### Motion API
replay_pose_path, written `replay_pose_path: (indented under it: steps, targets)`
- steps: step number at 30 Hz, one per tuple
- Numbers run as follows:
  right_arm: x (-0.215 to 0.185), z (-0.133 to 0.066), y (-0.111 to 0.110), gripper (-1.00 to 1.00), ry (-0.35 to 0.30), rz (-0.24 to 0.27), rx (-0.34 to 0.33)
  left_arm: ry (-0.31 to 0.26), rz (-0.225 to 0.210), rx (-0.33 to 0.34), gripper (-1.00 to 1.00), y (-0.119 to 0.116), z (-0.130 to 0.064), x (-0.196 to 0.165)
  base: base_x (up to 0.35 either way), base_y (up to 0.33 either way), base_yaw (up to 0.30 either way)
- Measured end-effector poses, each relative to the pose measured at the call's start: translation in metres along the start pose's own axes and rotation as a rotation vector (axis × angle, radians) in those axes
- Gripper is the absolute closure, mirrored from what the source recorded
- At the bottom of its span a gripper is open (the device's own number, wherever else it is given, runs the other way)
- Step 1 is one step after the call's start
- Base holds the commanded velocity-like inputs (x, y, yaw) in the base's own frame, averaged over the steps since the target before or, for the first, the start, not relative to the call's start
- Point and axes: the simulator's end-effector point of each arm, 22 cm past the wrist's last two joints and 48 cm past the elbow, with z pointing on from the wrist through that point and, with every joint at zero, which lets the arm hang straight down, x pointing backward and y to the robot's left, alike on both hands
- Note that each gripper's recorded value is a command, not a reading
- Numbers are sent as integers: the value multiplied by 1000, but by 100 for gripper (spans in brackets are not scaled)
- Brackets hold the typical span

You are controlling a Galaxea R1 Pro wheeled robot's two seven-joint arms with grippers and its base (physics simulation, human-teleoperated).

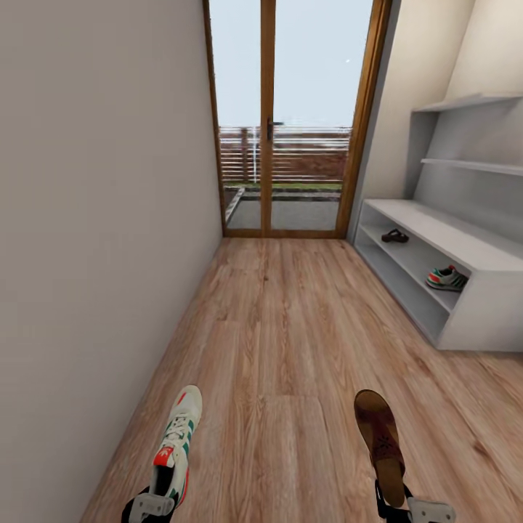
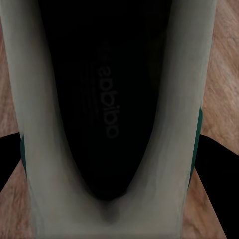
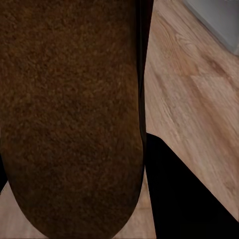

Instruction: Pick up the two gym shoes and the two sandals from the corridor floor and place them onto the hallstand (shoe rack) in the corridor, making sure they are on the rack and not on the floor. Arrange them so the two gym shoes are next to each other and the two sandals are next to each other.

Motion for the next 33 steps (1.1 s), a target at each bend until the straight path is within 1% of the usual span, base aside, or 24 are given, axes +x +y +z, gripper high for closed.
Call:
replay_pose_path:
  steps: [33]
  targets:
    - [0,0,0,100,0,0,1,1,-1,0,100,0,0,0,340,0,0]
